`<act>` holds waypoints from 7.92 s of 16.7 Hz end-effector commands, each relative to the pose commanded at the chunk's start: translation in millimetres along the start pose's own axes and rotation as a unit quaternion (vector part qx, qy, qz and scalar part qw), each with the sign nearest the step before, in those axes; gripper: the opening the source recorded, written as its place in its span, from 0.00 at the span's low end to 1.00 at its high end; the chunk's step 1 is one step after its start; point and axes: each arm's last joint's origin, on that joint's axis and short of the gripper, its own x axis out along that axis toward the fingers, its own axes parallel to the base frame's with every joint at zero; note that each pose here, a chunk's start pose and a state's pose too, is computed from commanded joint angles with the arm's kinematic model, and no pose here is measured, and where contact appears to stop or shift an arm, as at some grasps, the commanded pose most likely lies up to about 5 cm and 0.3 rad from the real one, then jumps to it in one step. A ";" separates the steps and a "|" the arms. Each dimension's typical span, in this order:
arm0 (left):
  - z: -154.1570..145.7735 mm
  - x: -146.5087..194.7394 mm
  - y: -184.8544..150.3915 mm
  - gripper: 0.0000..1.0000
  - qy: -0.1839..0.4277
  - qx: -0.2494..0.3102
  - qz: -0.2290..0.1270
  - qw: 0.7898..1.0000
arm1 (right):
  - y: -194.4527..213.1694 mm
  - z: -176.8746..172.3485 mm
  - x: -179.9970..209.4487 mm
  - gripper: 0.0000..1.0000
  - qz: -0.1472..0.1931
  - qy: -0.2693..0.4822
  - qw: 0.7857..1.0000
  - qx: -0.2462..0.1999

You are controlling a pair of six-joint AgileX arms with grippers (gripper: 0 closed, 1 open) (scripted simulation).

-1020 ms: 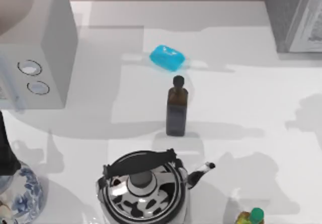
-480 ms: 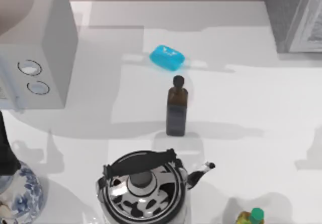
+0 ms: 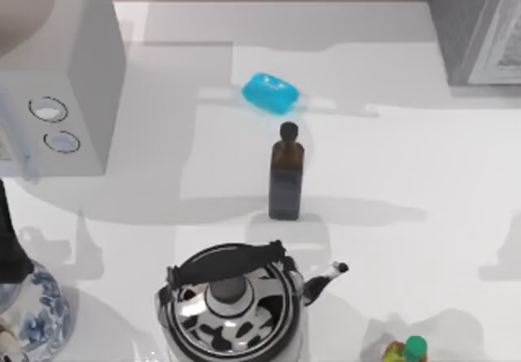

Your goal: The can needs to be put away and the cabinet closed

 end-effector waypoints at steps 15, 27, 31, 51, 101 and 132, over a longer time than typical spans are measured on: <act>0.0 0.0 0.0 1.00 0.000 0.000 0.000 1.000 | 15.7 230.0 53.0 0.00 -0.005 0.015 1.000 -0.002; 0.0 0.0 0.0 1.00 0.000 0.000 0.000 1.000 | 48.5 350.1 147.8 0.00 0.000 0.000 1.000 0.000; 0.0 0.0 0.0 1.00 0.000 0.000 0.000 1.000 | 49.0 350.6 149.0 0.00 0.000 0.000 1.000 0.000; 0.0 0.0 0.0 1.00 0.000 0.000 0.000 1.000 | 47.4 371.3 297.2 0.00 0.000 0.000 1.000 0.002; 0.0 0.0 0.0 1.00 0.000 0.000 0.000 1.000 | 0.5 153.1 13.6 1.00 0.007 -0.001 1.000 -0.007; 0.0 0.0 0.0 1.00 0.000 0.000 0.000 1.000 | -115.7 34.9 62.9 1.00 0.016 -0.004 1.000 -0.001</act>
